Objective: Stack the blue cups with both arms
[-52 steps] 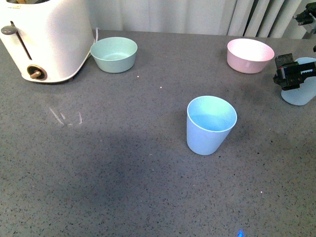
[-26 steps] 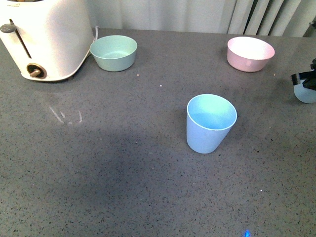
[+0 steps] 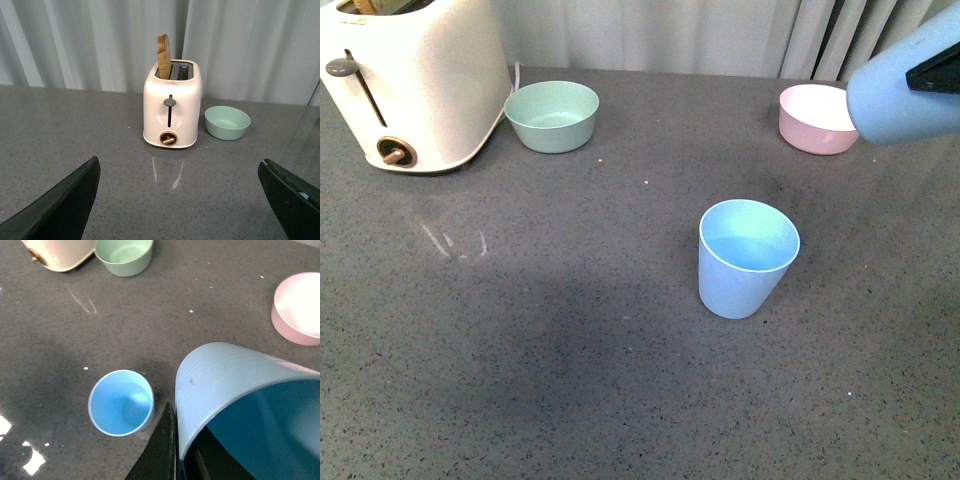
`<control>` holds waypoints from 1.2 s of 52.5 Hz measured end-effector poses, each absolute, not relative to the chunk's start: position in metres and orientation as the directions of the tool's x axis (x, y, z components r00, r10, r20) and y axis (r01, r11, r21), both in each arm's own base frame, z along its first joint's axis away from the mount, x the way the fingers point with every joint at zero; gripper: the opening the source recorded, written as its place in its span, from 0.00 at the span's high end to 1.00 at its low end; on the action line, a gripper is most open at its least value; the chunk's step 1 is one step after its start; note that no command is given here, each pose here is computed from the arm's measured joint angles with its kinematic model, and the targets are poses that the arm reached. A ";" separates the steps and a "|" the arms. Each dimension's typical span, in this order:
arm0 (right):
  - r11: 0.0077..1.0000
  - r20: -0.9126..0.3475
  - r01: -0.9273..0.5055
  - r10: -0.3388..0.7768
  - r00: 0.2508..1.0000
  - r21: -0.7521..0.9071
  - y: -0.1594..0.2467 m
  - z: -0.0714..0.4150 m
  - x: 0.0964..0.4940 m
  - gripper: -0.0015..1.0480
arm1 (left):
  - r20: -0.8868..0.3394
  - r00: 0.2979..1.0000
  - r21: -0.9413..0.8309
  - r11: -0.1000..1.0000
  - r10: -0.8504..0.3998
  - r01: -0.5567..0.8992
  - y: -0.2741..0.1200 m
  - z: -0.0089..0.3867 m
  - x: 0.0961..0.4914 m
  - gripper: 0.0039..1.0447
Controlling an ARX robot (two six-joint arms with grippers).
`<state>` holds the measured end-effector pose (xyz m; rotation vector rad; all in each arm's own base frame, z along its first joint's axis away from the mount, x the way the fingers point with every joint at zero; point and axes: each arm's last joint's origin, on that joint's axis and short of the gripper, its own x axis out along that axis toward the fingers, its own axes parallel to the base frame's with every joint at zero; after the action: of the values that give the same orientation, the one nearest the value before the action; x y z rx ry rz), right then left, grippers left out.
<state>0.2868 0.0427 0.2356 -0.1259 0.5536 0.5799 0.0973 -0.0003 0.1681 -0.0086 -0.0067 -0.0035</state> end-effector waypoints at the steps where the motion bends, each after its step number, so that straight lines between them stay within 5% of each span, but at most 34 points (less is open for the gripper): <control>1: 0.826 -0.527 -0.562 0.494 0.691 0.037 0.046 0.238 0.284 0.98 | 0.007 1.000 -0.009 1.000 -0.003 0.003 0.000 0.168 0.097 0.08; 27: 0.679 -0.645 -0.734 0.570 0.509 0.021 0.113 0.200 0.263 0.98 | 0.007 1.000 -0.009 1.000 -0.003 0.003 0.000 0.168 0.097 0.08; 57: 0.678 -0.701 -0.735 0.525 0.483 0.002 0.127 0.179 0.278 0.98 | 0.007 1.000 -0.009 1.000 -0.003 0.003 0.000 0.168 0.097 0.08; 63: 0.686 -0.702 -0.727 0.510 0.497 -0.016 0.126 0.177 0.282 0.78 | 0.007 1.000 -0.009 1.000 -0.003 0.003 0.000 0.168 0.097 0.08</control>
<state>0.2820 0.1260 0.1769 -0.3308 0.7268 0.7654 0.0973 -0.0003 0.1681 -0.0086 -0.0067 -0.0035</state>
